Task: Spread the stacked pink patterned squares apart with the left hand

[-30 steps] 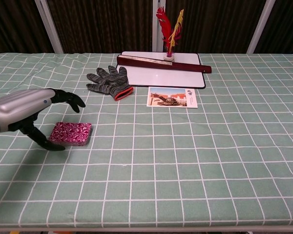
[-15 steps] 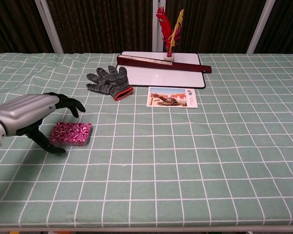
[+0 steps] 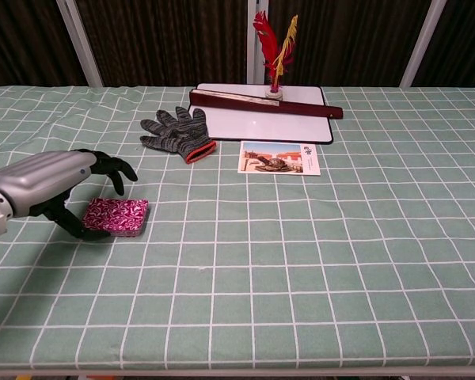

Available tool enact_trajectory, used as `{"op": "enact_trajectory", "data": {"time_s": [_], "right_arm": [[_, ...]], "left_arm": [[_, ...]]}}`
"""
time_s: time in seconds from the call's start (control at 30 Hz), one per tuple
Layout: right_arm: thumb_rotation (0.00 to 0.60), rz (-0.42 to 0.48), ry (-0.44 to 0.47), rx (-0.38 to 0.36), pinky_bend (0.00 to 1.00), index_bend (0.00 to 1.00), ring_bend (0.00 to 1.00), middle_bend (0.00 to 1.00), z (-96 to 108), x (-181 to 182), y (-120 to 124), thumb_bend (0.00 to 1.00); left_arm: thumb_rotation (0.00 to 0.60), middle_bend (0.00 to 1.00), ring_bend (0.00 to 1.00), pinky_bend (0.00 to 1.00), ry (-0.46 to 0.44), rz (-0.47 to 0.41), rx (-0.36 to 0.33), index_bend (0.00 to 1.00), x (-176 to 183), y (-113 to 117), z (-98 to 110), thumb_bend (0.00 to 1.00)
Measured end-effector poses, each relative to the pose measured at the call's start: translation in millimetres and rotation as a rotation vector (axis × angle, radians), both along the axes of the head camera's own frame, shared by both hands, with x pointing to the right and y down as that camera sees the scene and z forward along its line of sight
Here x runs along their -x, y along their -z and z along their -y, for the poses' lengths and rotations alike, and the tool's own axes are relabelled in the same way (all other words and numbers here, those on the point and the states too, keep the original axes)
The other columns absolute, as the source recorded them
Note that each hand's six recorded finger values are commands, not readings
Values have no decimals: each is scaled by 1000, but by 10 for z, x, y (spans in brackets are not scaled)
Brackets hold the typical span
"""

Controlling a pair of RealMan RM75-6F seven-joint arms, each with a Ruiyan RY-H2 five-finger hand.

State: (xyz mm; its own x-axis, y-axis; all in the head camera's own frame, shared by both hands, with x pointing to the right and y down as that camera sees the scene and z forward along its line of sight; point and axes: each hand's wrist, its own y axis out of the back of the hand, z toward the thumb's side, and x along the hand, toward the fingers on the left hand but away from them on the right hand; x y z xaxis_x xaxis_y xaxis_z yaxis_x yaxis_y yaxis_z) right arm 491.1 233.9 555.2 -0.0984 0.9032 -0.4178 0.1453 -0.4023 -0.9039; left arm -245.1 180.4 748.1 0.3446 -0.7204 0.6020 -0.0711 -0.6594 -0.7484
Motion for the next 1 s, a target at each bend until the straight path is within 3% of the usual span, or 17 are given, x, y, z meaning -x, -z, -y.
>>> {"op": "enact_trajectory", "data": {"time_s": [0.67, 1.0], "right_arm": [[600, -3, -13, -13, 0, 0, 0, 0, 9, -49, 32, 124], [600, -7, -18, -5, 0, 0, 0, 0, 0, -77, 7, 124]], "left_arm": [[600, 366, 115, 88, -5, 13, 0, 261, 2, -44, -6, 191], [600, 417, 141, 88, 1, 3, -11, 292, 2, -36, 21, 257]]}}
